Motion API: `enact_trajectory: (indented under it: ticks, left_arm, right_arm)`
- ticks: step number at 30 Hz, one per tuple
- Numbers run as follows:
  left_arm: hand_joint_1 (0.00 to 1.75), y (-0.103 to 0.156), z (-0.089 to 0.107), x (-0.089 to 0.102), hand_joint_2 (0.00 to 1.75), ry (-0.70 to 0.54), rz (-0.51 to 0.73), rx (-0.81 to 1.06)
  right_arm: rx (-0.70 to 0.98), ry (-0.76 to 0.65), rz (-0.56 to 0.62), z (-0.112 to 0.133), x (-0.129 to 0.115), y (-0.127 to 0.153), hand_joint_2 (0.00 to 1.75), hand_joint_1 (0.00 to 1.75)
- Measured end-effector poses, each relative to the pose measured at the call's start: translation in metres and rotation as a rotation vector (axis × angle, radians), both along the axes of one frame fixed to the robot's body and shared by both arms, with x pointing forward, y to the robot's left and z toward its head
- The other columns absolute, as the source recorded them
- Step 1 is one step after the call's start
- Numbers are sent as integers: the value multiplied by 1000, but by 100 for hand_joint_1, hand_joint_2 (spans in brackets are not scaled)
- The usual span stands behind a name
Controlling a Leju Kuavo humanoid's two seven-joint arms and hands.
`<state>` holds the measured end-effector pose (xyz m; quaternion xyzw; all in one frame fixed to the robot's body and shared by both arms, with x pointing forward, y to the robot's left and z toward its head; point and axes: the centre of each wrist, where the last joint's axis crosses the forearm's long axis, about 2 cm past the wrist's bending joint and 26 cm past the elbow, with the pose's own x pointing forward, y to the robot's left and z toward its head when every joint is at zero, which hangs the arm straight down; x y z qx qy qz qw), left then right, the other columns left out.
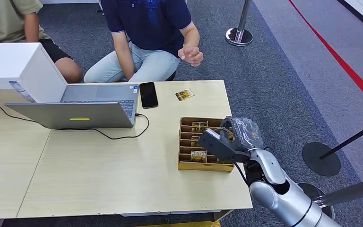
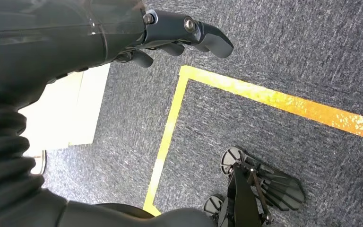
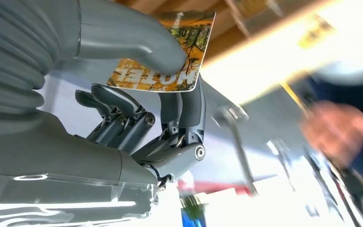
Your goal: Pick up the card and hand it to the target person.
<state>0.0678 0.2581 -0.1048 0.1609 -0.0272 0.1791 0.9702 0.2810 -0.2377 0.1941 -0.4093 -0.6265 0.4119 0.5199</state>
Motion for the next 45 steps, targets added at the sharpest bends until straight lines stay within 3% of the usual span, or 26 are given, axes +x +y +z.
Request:
enact_trajectory:
  ticks: [7,22,30,37,39,41,43,45]
  left_arm:
    - [0,0,0,0,175,-6,-17,-3]
    - [0,9,-1,1,175,3,-46,3]
    - [0,10,-1,3,175,-21,-102,-26]
    - [0,13,0,5,175,-12,-125,-36]
    - [0,14,-1,5,87,-13,-128,-35]
    - [0,14,-1,5,87,-13,-131,-35]
    - [0,15,-1,5,175,-15,-141,-35]
    - [0,16,-1,5,175,-16,-155,-36]
  right_arm:
    - [45,-293,82,28,-10,5,175,175]
    - [48,-344,130,41,-12,8,175,175]
    - [-38,-433,139,49,34,19,175,175]
    - [-68,-380,94,38,80,22,175,175]
    - [-79,-357,83,32,87,23,175,87]
    - [-90,-334,74,26,91,23,175,0]
    - [-104,-311,66,20,94,23,175,0]
    - [-116,-291,60,14,95,23,175,0]
